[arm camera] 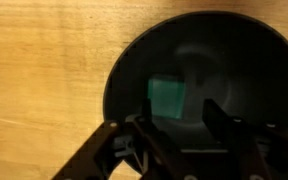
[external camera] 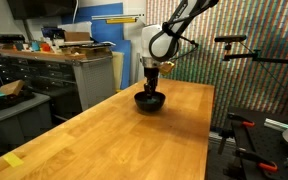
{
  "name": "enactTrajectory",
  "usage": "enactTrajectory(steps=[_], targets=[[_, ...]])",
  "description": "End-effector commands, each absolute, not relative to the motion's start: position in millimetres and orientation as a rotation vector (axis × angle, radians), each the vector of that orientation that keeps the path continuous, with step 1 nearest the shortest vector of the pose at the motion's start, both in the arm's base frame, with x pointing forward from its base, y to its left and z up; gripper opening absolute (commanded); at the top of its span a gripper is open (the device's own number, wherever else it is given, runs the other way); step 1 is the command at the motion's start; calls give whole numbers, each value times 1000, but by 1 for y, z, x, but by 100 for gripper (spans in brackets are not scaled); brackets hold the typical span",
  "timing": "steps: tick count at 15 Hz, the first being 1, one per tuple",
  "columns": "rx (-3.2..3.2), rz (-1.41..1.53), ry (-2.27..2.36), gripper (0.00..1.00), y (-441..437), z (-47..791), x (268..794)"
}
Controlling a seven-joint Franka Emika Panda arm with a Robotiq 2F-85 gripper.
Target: Pick up the green block from the table and put it in the black bowl.
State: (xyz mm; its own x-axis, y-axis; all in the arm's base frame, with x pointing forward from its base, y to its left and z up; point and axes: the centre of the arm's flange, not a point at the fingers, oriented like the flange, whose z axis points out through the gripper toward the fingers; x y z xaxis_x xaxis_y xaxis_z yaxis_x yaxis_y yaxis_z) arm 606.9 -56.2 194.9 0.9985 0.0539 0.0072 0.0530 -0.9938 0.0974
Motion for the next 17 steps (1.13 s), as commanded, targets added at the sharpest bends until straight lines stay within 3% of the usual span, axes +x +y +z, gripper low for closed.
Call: enactTrajectory(steps=[1,2,3,12,13,17], targets=[[3058,40,54,89,-57,201,610],[3059,42,52,98,-57,205,610],[3059,45,47,100,-58,211,610],[3081,-130,11,100,-72,328,602],[3058,-83,13,100,-66,289,603],[3063,-110,2,100,-68,322,599]])
